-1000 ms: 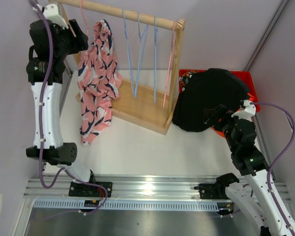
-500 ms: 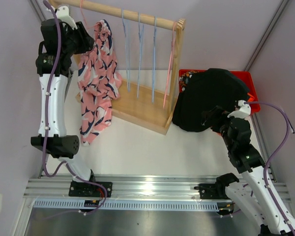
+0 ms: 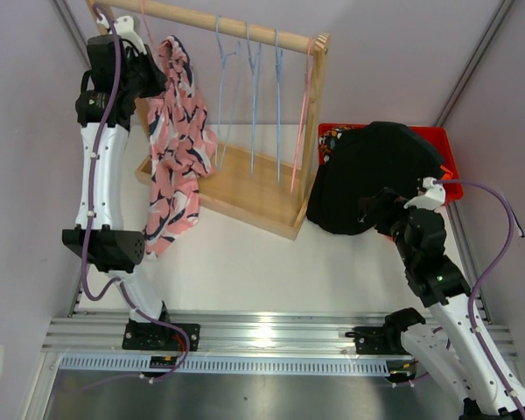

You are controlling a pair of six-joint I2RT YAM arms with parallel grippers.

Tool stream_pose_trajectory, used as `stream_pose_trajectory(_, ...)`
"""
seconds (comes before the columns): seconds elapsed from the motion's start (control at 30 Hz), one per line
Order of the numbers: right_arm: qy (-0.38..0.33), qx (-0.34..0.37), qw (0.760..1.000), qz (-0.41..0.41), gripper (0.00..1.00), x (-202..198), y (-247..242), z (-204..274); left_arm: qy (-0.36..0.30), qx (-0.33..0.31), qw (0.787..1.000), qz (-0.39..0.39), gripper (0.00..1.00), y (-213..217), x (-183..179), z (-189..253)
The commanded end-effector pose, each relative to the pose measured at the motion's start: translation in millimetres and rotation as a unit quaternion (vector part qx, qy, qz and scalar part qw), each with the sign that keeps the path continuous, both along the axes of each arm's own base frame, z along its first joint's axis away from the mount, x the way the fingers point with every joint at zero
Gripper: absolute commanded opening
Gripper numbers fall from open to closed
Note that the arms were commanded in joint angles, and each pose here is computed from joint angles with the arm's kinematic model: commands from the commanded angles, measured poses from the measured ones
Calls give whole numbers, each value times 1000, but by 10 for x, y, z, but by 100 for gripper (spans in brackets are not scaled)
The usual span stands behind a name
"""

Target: Remove the shorts from the hanger

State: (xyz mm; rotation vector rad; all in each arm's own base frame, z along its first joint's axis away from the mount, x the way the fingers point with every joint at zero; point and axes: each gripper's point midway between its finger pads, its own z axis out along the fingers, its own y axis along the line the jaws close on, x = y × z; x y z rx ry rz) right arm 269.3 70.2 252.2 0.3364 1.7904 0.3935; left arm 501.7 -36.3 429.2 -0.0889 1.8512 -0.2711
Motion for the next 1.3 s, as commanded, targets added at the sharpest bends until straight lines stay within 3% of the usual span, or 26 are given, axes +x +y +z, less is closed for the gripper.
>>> stream_pose_trajectory(0.0,-20,2,1000,-2,100,19,-11,105,-45,0,999,11,0,58,-69,356)
stream_pose_trajectory(0.27,-37,18,999,27,99,-13,107,218,-107,-5,994,2,0,-48,-411,892)
stream_pose_trajectory(0.47,-129,-5,975,180,100,-99,640,878,-142,-9,989,-26,0,-316,-845,1191)
stream_pose_trajectory(0.6,-196,-2,949,248,99,-206,995,1664,-153,-18,988,-32,0,-435,-1096,1248)
stream_pose_trajectory(0.77,-252,-27,914,316,99,-494,1727,2241,-148,-23,988,-46,0,-559,-1276,1136)
stream_pose_trajectory(0.93,-259,-58,901,343,100,-724,2641,2509,-143,-28,988,-52,0,-582,-1410,1026)
stream_pose_trajectory(1.1,-253,-49,880,400,99,-1071,3562,2412,-138,-31,988,-56,0,-584,-1491,898)
stream_pose_trajectory(1.13,-238,-66,877,413,99,-1096,3856,2188,-139,-30,988,-56,0,-578,-1517,907)
stream_pose_trajectory(1.27,-237,-94,872,419,99,-1252,4387,2121,-136,-27,988,-64,0,-590,-1575,898)
